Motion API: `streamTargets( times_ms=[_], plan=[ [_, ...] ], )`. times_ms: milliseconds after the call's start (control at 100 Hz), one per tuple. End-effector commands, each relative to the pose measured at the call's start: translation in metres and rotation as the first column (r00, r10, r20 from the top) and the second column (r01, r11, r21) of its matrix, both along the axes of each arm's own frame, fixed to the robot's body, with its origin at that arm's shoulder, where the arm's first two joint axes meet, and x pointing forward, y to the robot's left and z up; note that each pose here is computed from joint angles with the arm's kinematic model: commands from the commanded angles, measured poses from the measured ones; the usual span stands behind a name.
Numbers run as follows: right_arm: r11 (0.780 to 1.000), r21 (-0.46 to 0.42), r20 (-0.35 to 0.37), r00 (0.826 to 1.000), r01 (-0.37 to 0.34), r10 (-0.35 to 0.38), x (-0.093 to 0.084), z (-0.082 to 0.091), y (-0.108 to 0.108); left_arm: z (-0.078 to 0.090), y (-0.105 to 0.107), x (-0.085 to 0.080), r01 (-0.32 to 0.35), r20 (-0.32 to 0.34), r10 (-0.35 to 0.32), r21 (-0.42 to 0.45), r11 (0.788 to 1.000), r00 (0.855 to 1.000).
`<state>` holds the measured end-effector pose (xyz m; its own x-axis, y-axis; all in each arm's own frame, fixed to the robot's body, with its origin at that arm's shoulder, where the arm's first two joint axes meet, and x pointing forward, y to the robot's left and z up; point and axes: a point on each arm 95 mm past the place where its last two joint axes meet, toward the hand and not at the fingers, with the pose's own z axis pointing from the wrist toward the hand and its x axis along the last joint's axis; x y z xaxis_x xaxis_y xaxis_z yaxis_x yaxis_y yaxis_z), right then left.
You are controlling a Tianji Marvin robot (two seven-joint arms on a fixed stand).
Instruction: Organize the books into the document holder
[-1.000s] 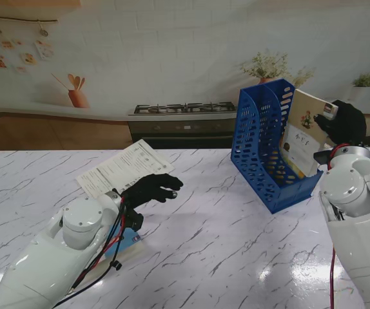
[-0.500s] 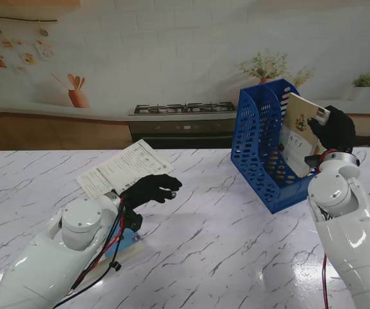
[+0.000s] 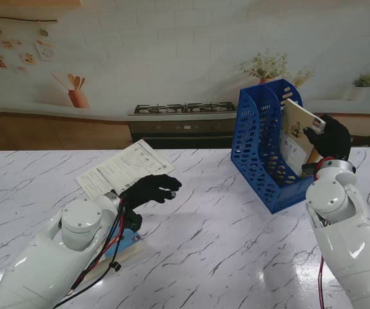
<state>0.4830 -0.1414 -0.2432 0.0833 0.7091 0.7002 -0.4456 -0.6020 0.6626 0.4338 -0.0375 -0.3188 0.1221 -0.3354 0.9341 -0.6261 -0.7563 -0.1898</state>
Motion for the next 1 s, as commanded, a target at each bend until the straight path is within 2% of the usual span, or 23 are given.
streamTargets(
  times_ms=[0,270,720,990],
  plan=[
    [1.0,-0.003,-0.006,1.0,-0.01,0.01,-0.002,-0.003,0.005,0.0,-0.003,-0.002,0.018,0.015,-0.018,-0.017,1.0,1.0],
    [0.998,-0.061,-0.052,0.998,-0.033,0.029,-0.004,-0.007,0.004,-0.001,-0.002,-0.003,0.013,0.01,-0.013,-0.019,1.0,1.0],
    [0.999,-0.05,-0.117,0.993,0.011,-0.017,-0.014,-0.014,0.003,-0.002,-0.003,-0.004,0.016,0.008,-0.015,-0.024,1.0,1.0],
    [0.999,-0.04,-0.139,0.99,-0.002,-0.004,-0.017,-0.012,0.004,-0.002,-0.003,-0.004,0.015,0.011,-0.015,-0.022,1.0,1.0]
  ],
)
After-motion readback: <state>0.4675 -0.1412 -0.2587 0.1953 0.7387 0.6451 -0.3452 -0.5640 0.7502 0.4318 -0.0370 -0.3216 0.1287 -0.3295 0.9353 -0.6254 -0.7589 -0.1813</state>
